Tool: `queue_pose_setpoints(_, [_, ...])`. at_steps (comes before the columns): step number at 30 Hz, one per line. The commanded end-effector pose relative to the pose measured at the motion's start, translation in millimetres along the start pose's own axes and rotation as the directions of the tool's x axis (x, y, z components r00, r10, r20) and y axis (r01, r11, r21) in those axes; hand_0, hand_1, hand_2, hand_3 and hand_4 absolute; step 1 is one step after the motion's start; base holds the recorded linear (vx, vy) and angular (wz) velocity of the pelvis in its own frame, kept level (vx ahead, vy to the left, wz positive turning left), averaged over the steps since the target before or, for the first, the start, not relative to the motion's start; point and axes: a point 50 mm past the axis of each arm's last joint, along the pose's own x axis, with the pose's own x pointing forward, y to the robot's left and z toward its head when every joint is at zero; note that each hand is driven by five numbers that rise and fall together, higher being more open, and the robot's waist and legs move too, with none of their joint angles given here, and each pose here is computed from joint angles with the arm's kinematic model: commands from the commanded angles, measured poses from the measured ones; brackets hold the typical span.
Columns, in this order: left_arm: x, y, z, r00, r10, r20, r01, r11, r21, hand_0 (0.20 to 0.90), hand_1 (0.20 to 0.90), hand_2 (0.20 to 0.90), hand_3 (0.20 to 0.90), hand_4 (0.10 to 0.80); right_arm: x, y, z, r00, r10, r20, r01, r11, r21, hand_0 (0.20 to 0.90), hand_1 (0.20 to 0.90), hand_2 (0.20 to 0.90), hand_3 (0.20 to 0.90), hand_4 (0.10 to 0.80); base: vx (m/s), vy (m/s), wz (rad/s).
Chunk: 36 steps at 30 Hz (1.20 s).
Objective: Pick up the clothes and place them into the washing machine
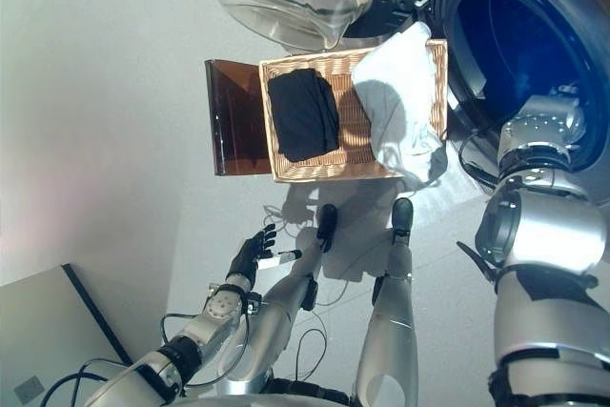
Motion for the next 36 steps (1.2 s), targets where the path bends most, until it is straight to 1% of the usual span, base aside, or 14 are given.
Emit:
queue_pose_setpoints(1, [-5.2, 8.8, -13.5, 0.999, 0.044, -0.025, -0.043, 0.999, 0.009, 0.9, 0.9, 0.9, 0.9, 0.8, -16.3, 56.2, 93.9, 0.92, 0.189, 0.343, -0.181, 0.982, -0.056, 0.9, 0.9, 0.9, 0.9, 0.8, 0.0, 0.0, 0.0])
queue_pose_setpoints(18, [-5.7, 14.0, -11.4, 0.998, 0.065, 0.001, -0.065, 0.998, 0.023, 0.9, 0.9, 0.9, 0.9, 0.8, -22.3, 65.6, 86.6, 0.873, 0.279, 0.4, -0.126, 0.922, -0.366, 0.9, 0.9, 0.9, 0.9, 0.8, 0.001, 0.0, 0.0])
queue_pose_setpoints(19, [-6.3, 14.7, -11.7, 0.998, 0.064, 0.005, -0.064, 0.998, 0.029, 0.9, 0.9, 0.9, 0.9, 0.8, -22.1, 65.5, 86.3, 0.859, 0.292, 0.421, -0.084, 0.891, -0.447, 0.9, 0.9, 0.9, 0.9, 0.8, 0.0, 0.0, 0.0])
queue_pose_setpoints(20, [-6.8, 16.0, -10.0, 0.998, 0.065, 0.022, -0.066, 0.997, 0.036, 0.9, 0.9, 0.9, 0.9, 0.8, -24.2, 68.9, 84.3, 0.814, 0.365, 0.452, -0.023, 0.798, -0.602, 0.9, 0.9, 0.9, 0.9, 0.8, 0.0, 0.0, 0.0])
queue_pose_setpoints(21, [-6.7, 15.6, -9.5, 0.998, 0.065, 0.023, -0.066, 0.997, 0.035, 0.9, 0.9, 0.9, 0.9, 0.8, -24.7, 69.6, 84.5, 0.813, 0.366, 0.453, -0.023, 0.798, -0.603, 0.9, 0.9, 0.9, 0.9, 0.8, 0.0, 0.0, 0.0])
queue_pose_setpoints(24, [-4.4, 20.1, 2.7, 0.993, 0.08, 0.092, -0.085, 0.995, 0.051, 0.9, 0.9, 0.9, 0.9, 0.8, -33.6, 76.8, 71.7, 0.658, 0.557, 0.507, 0.195, 0.524, -0.829, 0.9, 0.9, 0.9, 0.9, 0.8, 0.0, 0.0, 0.0])
queue_pose_setpoints(25, [-4.4, 20.1, 2.7, 0.993, 0.081, 0.092, -0.086, 0.995, 0.051, 0.9, 0.9, 0.9, 0.9, 0.8, -33.7, 76.7, 71.2, 0.657, 0.557, 0.507, 0.196, 0.524, -0.829, 0.9, 0.9, 0.9, 0.9, 0.8, -0.01, 0.001, -0.05])
queue_pose_setpoints(27, [-3.1, 20.9, 6.1, 0.99, 0.094, 0.108, -0.101, 0.993, 0.057, 0.9, 0.9, 0.9, 0.9, 0.8, -32.6, 73.8, 67.4, 0.609, 0.599, 0.519, 0.328, 0.406, -0.853, 0.9, 0.9, 0.9, 0.9, 0.8, -0.005, 0.001, -0.04])
queue_pose_setpoints(28, [-3.0, 20.7, 6.3, 0.99, 0.095, 0.108, -0.101, 0.993, 0.056, 0.9, 0.9, 0.9, 0.9, 0.8, -33.1, 74.3, 67.2, 0.608, 0.6, 0.519, 0.328, 0.406, -0.853, 0.9, 0.9, 0.9, 0.9, 0.8, 0.0, 0.0, 0.0])
queue_pose_setpoints(30, [-2.0, 19.9, 9.6, 0.988, 0.1, 0.12, -0.106, 0.993, 0.048, 0.9, 0.9, 0.9, 0.9, 0.8, -34.4, 73.3, 57.3, 0.571, 0.656, 0.493, 0.38, 0.321, -0.867, 0.9, 0.9, 0.9, 0.9, 0.8, 0.002, 0.006, -0.02])
queue_pose_setpoints(32, [-1.1, 19.3, 12.2, 0.986, 0.103, 0.129, -0.11, 0.993, 0.045, 0.9, 0.9, 0.9, 0.9, 0.8, -37.9, 72.8, 44.7, 0.527, 0.721, 0.45, 0.39, 0.265, -0.882, 0.9, 0.9, 0.9, 0.9, 0.8, 0.007, 0.014, -0.06])
queue_pose_setpoints(34, [-0.1, 18.6, 12.6, 0.986, 0.11, 0.128, -0.116, 0.992, 0.041, 0.9, 0.9, 0.9, 0.9, 0.8, -37.9, 66.7, 30.1, 0.517, 0.754, 0.405, 0.382, 0.221, -0.898, 0.9, 0.9, 0.9, 0.9, 0.8, 0.008, 0.004, -0.05])
queue_pose_setpoints(35, [1.3, 19.5, 14.2, 0.984, 0.122, 0.131, -0.129, 0.991, 0.04, 0.9, 0.9, 0.9, 0.9, 0.8, -37.1, 58.0, 12.7, 0.512, 0.787, 0.344, 0.381, 0.15, -0.912, 0.9, 0.9, 0.9, 0.9, 0.8, 0.004, -0.001, -0.04])
queue_pose_setpoints(36, [1.2, 19.6, 14.0, 0.984, 0.123, 0.131, -0.129, 0.991, 0.04, 0.9, 0.9, 0.9, 0.9, 0.8, -37.0, 57.6, 12.4, 0.513, 0.787, 0.344, 0.381, 0.15, -0.912, 0.9, 0.9, 0.9, 0.9, 0.8, 0.004, -0.002, -0.07])
